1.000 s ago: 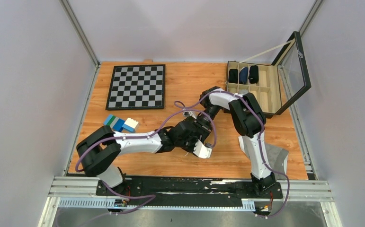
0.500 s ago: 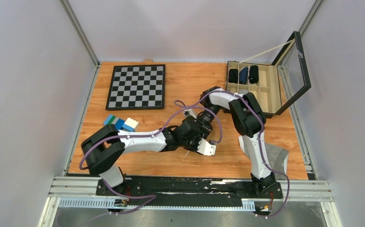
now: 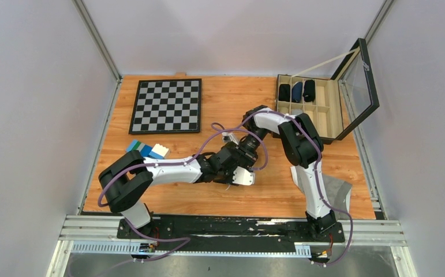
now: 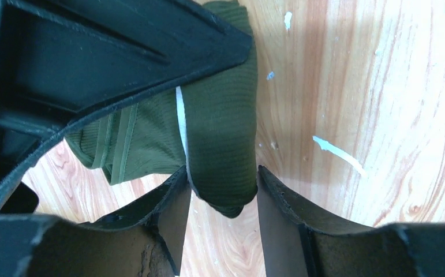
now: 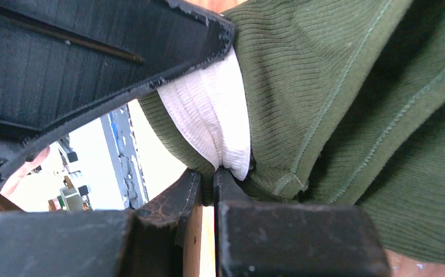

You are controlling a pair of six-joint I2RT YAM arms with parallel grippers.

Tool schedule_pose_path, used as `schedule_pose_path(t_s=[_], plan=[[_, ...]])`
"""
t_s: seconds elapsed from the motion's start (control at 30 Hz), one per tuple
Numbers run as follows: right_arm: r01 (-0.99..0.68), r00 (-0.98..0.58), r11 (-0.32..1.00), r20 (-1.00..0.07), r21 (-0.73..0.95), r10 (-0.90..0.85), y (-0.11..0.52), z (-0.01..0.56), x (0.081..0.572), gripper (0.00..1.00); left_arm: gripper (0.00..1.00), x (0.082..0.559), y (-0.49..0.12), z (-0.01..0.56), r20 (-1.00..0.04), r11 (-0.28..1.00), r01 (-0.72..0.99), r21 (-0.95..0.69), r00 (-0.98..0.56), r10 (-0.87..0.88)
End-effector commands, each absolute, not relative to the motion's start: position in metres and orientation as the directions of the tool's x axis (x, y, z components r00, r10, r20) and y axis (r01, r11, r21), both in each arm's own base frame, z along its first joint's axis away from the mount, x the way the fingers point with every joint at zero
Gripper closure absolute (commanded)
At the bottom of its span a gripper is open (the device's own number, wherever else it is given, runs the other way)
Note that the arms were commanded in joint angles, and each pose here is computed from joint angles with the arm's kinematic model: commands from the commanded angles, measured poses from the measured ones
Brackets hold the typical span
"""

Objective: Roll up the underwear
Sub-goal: Roll the underwear to the center of the board.

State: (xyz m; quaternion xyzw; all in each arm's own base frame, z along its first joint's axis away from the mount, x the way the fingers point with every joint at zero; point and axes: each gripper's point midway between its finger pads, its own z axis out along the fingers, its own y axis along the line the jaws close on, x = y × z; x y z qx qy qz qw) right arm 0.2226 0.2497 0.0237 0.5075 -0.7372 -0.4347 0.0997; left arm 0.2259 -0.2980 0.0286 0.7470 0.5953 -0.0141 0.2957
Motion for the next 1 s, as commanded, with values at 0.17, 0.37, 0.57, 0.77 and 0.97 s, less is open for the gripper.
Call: schedule_pose_path(t_s=[0.17, 0.37, 0.57, 0.77, 0.97], plan=[[-0.684, -0.448, 0.110, -0.297, 0.721, -0.843, 0.248, 0.027, 0.226, 0.99, 0.45, 0.221, -0.299, 0.045, -0.420, -0.032, 0.928, 0.371, 0.199, 0.886], [-0.685, -0.451, 0.115, -0.295, 0.720, -0.842, 0.248, 0.030, 0.226, 0.99, 0.38, 0.203, -0.322, 0.094, -0.555, -0.086, 0.935, 0.344, 0.276, 0.785], [-0.681, -0.463, 0.115, -0.303, 0.723, -0.833, 0.252, 0.031, 0.228, 0.99, 0.39, 0.207, -0.331, 0.084, -0.540, -0.113, 0.938, 0.329, 0.285, 0.792], [-0.682, -0.459, 0.113, -0.303, 0.723, -0.835, 0.251, 0.031, 0.228, 0.99, 0.42, 0.210, -0.332, 0.057, -0.505, -0.122, 0.945, 0.305, 0.268, 0.820], [-0.677, -0.462, 0.115, -0.298, 0.727, -0.835, 0.251, 0.031, 0.227, 0.99, 0.53, 0.208, -0.336, 0.045, -0.505, -0.111, 0.957, 0.269, 0.238, 0.830]])
